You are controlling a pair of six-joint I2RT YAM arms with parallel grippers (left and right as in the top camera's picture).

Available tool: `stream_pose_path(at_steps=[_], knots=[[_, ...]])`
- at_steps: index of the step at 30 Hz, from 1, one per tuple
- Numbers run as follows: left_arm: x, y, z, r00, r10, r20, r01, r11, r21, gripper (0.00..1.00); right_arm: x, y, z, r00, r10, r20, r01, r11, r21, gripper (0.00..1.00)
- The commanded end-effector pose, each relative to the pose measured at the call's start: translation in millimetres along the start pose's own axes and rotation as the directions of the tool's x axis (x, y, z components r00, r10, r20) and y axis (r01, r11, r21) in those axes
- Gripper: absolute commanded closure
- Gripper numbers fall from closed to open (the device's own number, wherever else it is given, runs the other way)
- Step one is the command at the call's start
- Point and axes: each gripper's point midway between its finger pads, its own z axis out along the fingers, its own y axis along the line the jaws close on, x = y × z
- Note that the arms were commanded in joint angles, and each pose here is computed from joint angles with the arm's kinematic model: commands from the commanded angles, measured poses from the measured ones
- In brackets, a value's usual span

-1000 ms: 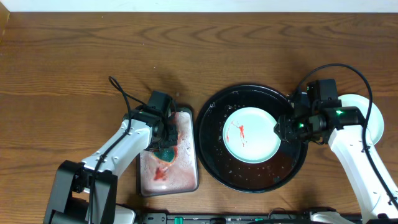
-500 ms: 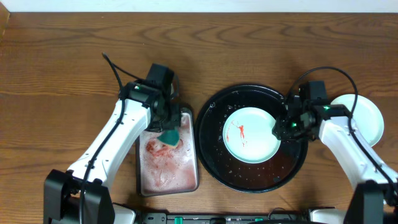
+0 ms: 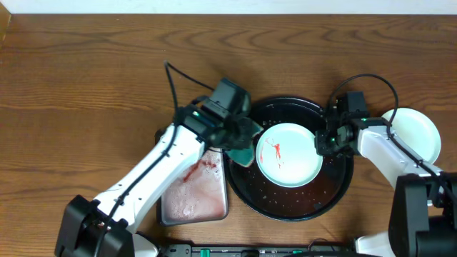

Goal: Clean dirty plates on tray and stack at the side
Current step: 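Carry the sponge onto the second pale green plate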

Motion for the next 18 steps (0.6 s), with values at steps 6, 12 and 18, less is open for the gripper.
stream_pose_path(at_steps=[6,12,18], knots=[[-11.1,-42.9,8.6,0.997,-0.064,0.047,0.059,0.994,0.094,0.93,10.9,4.4,17.5,0.997,-0.043,-0.059,0.041,0.999,-0.034,0.99],[-7.8,-52.3,41.8,0.987,-0.158,0.008,0.156,0.983,0.098,0.93,14.3,2.2,16.5,0.997,-0.015,-0.072,0.013,1.0,-0.018,0.99],[9.2,-55.9,96.7,0.969,-0.226,-0.096,0.234,0.968,0.086,0.93,20.8,1.9,15.9,0.995,-0.01,-0.099,0.009,1.0,-0.017,0.99]])
